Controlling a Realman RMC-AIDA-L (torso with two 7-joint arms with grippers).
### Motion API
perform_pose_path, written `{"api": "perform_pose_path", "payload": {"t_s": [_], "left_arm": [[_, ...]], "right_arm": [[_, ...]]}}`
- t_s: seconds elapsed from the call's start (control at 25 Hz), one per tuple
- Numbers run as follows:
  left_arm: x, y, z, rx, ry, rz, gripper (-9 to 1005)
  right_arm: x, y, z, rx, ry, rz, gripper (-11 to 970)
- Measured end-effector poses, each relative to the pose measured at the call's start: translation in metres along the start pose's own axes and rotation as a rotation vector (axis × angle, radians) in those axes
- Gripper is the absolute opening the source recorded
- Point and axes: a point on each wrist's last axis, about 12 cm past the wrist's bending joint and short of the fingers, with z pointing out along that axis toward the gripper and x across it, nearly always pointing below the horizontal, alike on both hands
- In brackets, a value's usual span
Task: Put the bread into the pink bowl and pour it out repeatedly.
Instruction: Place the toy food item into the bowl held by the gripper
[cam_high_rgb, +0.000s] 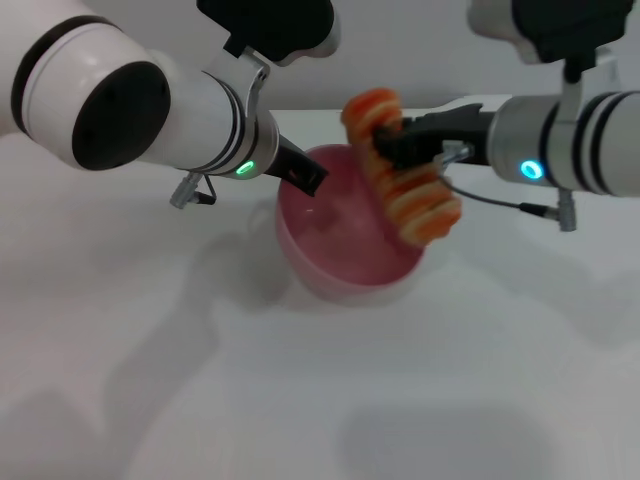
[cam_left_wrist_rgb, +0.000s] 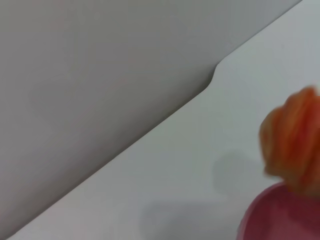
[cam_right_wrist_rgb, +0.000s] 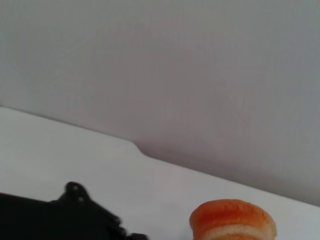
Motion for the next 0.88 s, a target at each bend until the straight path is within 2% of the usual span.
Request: {"api": "perform_pose_path", "payload": {"t_s": [0.32,0.56,0.76,0.88], "left_arm": [[-0.002,-0.003,0.000,0.018,-0.021,-0.002,140],[-0.003,-0.001,-0.001,0.015,-0.033,-0.003,140],[-0.004,0.000,-0.001,0.011,-0.042,-0.004,140],[-0.004,0.001,0.000,0.009,-0.045,-0.005,141]], "right_arm": [[0.004,0.020,0.018,-0.058,0.014,-0.064,219],[0.011,0.017,0.022,-0.032,-0.001,-0.087,261],[0.015,0.015,0.024,-0.021,-0.011,-0.112,488],[0.017,0.014,0.023,-0.012,-0.027,-0.118,534]]}}
